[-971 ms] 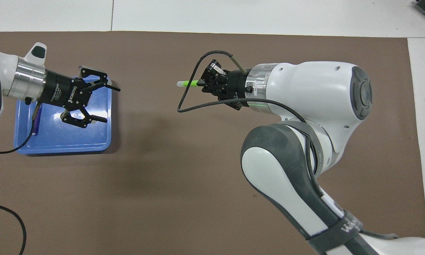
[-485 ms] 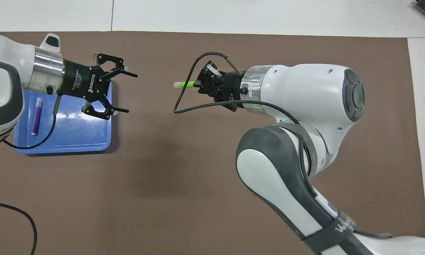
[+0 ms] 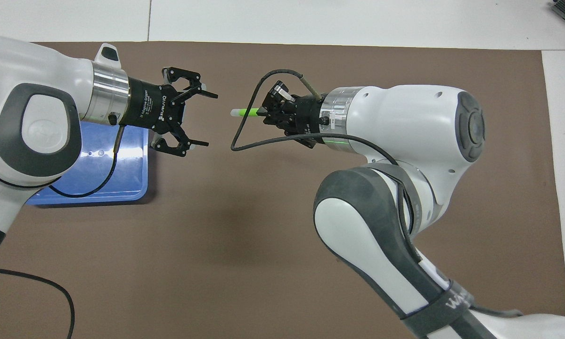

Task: Right arm passes pens to left for tray arrangement
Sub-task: 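Lift the green pen toward the left gripper while the left gripper approaches, then close the left gripper on the green pen and open the right gripper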

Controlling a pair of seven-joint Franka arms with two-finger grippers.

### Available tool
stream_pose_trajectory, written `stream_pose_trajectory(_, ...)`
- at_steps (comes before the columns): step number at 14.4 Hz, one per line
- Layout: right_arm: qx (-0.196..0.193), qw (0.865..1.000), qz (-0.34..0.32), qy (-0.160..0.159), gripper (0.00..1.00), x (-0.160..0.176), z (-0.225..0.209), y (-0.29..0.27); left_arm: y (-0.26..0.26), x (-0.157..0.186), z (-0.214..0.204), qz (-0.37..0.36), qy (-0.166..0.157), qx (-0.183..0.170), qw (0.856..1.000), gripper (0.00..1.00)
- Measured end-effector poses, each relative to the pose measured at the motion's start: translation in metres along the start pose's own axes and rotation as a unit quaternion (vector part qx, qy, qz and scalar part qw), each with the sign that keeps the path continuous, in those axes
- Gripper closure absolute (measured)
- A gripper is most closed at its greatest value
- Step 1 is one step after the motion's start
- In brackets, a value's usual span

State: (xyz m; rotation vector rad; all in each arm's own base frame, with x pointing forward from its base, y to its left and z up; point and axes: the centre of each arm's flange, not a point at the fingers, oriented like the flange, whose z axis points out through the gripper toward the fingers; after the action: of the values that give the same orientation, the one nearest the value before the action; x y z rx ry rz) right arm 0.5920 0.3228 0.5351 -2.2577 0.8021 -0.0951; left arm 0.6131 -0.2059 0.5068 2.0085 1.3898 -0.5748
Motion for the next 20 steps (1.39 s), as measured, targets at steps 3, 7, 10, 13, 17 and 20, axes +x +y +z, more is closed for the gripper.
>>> stream_pose_trajectory(3,0.000,1.000,0.000,0.000,0.82,0.000,0.000,0.000,0.006,-0.022,0.017,-0.013,0.003,-0.024,1.000,0.04)
stream_pose_trajectory(7,0.000,1.000,0.000,0.000,0.82,0.000,0.000,0.000,0.005,-0.039,0.037,-0.014,0.004,-0.027,1.000,0.09)
stream_pose_trajectory(10,0.000,1.000,0.000,0.000,0.82,0.000,0.000,0.000,0.004,-0.041,0.045,-0.013,0.009,-0.035,0.999,0.15)
stream_pose_trajectory(13,0.000,1.000,0.000,0.000,0.82,0.000,0.000,0.000,0.001,-0.042,0.056,-0.013,0.016,-0.045,0.999,0.18)
stream_pose_trajectory(17,0.000,1.000,0.000,0.000,0.82,0.000,0.000,0.000,0.001,-0.040,0.059,-0.015,0.023,-0.058,0.998,0.25)
stream_pose_trajectory(20,0.000,1.000,0.000,0.000,0.82,0.000,0.000,0.000,0.000,-0.038,0.062,-0.017,0.026,-0.061,0.998,0.38)
